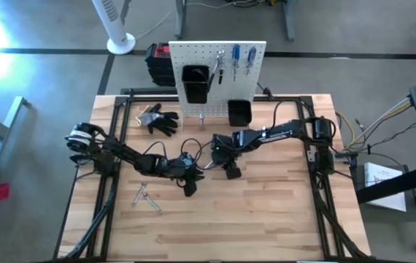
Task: Hang tools onto peg board
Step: Hang the wrench on the peg board
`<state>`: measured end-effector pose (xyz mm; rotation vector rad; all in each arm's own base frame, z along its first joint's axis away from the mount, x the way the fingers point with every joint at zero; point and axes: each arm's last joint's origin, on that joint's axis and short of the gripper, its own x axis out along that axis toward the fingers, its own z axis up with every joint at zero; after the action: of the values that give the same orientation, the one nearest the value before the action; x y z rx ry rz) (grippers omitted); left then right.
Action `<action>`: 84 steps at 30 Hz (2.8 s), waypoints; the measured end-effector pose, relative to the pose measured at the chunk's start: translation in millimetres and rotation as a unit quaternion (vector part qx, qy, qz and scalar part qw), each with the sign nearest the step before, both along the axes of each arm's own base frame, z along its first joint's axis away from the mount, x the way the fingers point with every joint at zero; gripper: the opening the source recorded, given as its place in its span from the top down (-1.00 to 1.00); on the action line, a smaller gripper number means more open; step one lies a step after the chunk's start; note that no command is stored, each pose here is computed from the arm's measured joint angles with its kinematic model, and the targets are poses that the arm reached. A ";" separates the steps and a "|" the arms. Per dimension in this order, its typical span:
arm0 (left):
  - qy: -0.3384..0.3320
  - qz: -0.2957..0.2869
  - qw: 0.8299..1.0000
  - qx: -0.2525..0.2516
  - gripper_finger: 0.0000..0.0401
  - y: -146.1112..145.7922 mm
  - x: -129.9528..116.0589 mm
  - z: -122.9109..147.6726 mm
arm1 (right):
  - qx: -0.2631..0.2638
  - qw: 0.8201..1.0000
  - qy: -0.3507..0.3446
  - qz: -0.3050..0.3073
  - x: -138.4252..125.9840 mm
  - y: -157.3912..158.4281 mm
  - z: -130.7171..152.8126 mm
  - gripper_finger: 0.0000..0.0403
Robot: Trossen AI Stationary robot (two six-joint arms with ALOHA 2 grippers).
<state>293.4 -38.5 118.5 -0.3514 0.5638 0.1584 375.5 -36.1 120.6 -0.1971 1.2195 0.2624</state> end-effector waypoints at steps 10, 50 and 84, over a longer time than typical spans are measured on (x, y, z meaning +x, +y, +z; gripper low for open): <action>0.011 0.002 0.999 0.051 0.61 -6.9 4.0 10.0 | 0.038 0.999 0.012 -0.004 -6.8 1.5 -6.9 0.97; 0.016 0.063 0.993 0.094 0.17 -40.8 -7.7 -16.2 | 0.047 0.991 -0.069 -0.101 -26.1 16.8 32.9 1.00; 0.100 0.096 0.987 0.084 0.11 -13.4 34.8 -20.7 | 0.045 0.985 -0.054 -0.159 -34.8 8.3 21.5 1.00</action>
<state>328.2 -51.9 97.7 -0.2270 0.7088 0.4282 340.8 -27.7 142.1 0.0614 1.1108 0.0279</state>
